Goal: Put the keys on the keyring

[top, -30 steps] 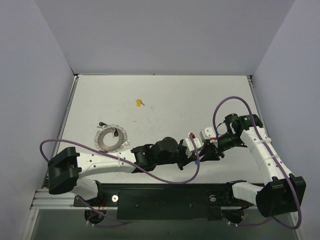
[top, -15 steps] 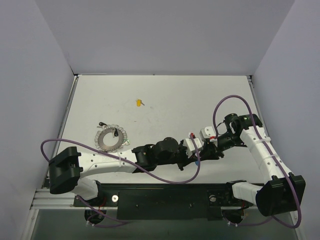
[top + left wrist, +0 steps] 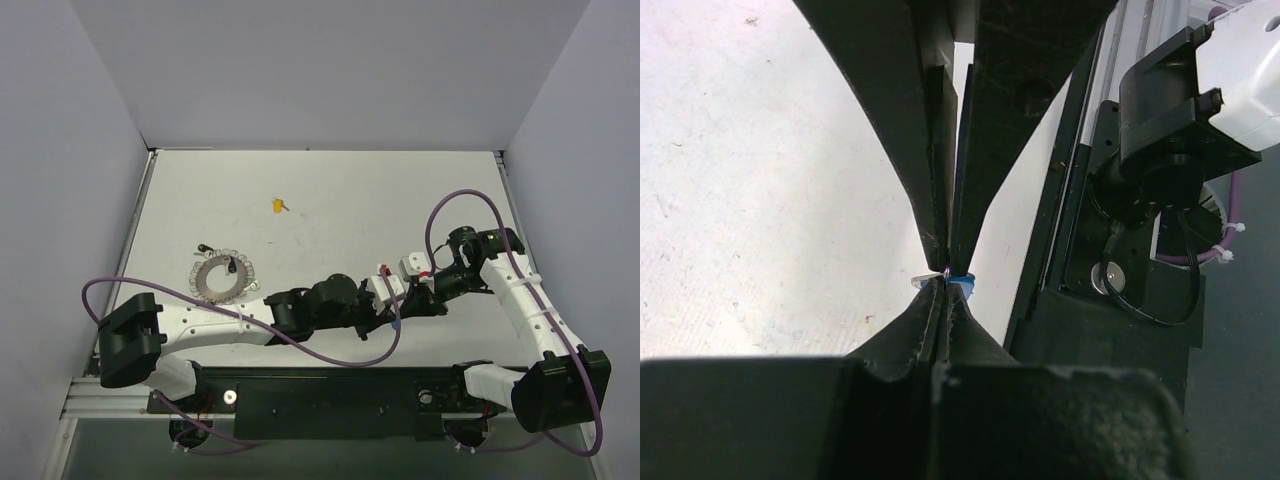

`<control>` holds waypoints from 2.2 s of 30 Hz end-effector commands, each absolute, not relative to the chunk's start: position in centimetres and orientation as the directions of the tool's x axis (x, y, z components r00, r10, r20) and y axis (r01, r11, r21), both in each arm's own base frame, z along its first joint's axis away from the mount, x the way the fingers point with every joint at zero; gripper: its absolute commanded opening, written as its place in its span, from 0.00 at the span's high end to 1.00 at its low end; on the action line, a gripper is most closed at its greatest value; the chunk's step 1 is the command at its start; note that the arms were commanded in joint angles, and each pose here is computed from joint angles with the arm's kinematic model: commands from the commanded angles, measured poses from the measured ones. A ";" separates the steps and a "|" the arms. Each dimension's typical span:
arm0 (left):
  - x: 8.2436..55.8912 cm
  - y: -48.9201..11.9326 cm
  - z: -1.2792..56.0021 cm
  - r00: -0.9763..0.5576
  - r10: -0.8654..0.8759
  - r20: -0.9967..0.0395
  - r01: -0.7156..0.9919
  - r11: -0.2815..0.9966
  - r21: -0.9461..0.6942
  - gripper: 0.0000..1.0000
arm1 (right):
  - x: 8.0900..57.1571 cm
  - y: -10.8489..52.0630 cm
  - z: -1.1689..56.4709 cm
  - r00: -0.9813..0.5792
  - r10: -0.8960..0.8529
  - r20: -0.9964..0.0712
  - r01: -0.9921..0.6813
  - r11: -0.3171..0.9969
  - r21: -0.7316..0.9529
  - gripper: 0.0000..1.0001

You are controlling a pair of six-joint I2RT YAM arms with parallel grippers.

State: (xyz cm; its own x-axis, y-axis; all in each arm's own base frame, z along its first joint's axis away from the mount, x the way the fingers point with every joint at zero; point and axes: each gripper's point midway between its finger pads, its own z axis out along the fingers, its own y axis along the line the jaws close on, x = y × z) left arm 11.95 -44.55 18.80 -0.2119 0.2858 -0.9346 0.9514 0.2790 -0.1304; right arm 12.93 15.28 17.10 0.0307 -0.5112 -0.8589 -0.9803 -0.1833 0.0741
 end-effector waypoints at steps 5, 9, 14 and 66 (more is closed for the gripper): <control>13.2 -42.9 23.9 -0.186 0.075 -0.980 0.940 0.303 -0.156 0.59 | 12.6 15.3 17.6 -0.044 -0.474 -0.880 -0.982 -0.141 0.125 1.00; 14.0 -39.9 24.1 -0.188 0.050 -0.981 0.927 0.339 -0.160 0.52 | 12.9 15.0 17.6 -0.072 -0.460 -0.885 -0.986 -0.104 0.134 1.00; 16.0 -35.0 24.7 -0.140 0.061 -0.988 0.907 0.409 -0.103 0.43 | 13.3 14.1 17.3 -0.082 -0.450 -0.889 -0.991 -0.059 0.121 1.00; 19.7 -25.4 21.1 -0.040 0.274 -0.961 0.838 0.533 0.117 0.26 | 30.6 3.7 3.3 -0.773 -0.576 -0.266 -0.597 0.802 -0.002 1.00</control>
